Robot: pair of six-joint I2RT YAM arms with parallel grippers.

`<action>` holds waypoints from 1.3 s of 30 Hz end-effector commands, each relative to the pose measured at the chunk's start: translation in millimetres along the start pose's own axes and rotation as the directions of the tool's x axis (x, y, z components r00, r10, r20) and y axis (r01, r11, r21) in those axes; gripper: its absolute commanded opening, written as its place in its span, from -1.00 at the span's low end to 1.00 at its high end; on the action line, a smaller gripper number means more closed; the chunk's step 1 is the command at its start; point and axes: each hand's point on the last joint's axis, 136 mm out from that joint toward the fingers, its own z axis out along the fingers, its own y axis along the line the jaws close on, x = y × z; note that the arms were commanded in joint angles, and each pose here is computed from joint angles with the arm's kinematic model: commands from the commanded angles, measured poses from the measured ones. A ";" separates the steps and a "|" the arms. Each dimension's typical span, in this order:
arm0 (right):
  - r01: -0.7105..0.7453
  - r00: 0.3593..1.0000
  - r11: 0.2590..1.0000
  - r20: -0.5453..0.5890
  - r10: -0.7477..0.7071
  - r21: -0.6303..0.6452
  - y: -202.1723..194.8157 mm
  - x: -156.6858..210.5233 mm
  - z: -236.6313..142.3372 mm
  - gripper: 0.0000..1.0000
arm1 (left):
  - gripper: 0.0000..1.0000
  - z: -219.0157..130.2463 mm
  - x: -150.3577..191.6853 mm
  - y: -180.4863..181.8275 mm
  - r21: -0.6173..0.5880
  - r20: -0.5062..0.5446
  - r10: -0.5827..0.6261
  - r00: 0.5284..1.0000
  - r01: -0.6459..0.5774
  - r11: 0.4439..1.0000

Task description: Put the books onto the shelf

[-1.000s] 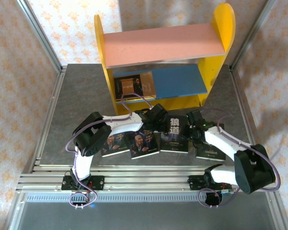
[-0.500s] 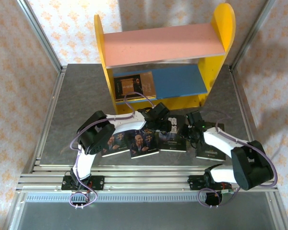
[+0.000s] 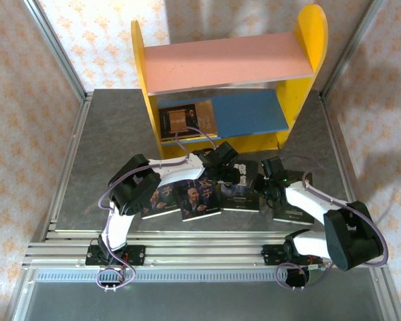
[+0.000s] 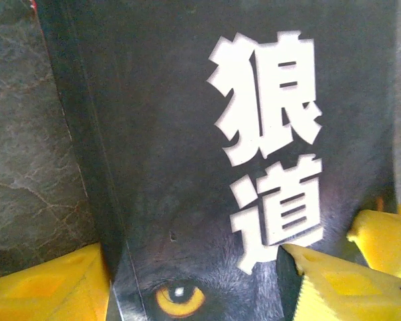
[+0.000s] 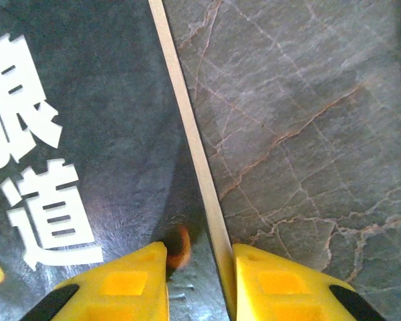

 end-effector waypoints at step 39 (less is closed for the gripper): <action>0.171 0.976 0.958 -0.095 -0.197 -0.231 91.6 35.6 -1.4 -0.54 | 0.19 -62.3 46.8 -19.6 0.130 0.079 -0.014 0.997 0.004 0.991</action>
